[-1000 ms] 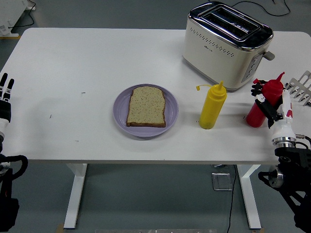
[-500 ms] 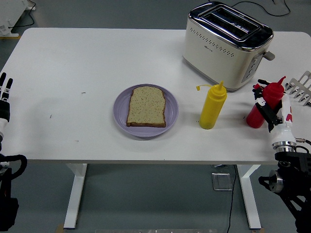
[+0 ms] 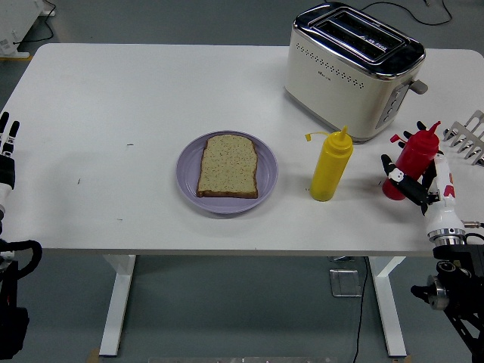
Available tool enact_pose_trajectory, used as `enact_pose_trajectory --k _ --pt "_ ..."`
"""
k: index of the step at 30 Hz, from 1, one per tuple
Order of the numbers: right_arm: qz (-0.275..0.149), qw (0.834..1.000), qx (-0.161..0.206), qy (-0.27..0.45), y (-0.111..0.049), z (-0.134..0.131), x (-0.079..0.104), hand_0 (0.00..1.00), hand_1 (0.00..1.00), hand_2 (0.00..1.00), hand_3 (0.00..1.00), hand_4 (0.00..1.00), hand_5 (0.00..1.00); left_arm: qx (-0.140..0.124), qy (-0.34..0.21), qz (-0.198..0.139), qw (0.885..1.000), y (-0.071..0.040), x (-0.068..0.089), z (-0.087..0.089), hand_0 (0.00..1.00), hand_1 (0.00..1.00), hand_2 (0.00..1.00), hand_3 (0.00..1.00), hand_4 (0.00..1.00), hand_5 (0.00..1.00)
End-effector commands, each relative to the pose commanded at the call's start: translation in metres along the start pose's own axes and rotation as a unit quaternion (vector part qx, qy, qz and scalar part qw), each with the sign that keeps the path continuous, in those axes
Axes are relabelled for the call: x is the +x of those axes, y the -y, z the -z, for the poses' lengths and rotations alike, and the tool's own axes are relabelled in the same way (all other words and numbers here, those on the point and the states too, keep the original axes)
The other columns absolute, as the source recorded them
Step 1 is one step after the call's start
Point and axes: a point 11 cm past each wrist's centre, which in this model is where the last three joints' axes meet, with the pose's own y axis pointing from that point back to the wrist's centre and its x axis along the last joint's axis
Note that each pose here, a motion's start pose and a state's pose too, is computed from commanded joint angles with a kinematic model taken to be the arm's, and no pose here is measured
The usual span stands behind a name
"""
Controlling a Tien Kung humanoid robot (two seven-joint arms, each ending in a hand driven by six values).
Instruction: Pick up the cup,pour liquid into bread,place the cup on the desk
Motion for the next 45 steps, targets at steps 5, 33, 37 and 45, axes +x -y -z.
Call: enact_pose_trajectory --k 5,33,37,45 --pt "0.006 1.000 0.006 -0.008 -0.003 0.004 0.003 0.925 0.874 0.967 0.998 0.811 0.148 0.000 0.000 0.000 1.000 0.000 0.000 0.000 0.782 0.738 0.747 0.687 0.558 0.998" --pt "-0.014 0.999 0.030 -0.005 -0.050 0.032 0.048 0.935 0.881 0.975 0.998 0.816 0.158 0.000 0.000 0.005 1.000 0.001 -0.004 0.001 0.782 0.738 0.748 0.687 0.558 0.998" --pt "-0.042 0.998 0.039 0.024 -0.051 0.043 0.061 0.935 0.881 0.971 0.998 0.815 0.166 0.001 0.000 0.005 1.000 0.001 -0.004 0.001 0.782 0.738 0.748 0.687 0.557 0.998" --pt "-0.074 0.979 0.027 0.186 -0.026 0.067 0.091 0.905 0.836 0.922 0.943 0.805 0.189 0.004 0.001 0.005 1.000 0.000 -0.004 0.003 0.782 0.738 0.747 0.687 0.557 0.998"
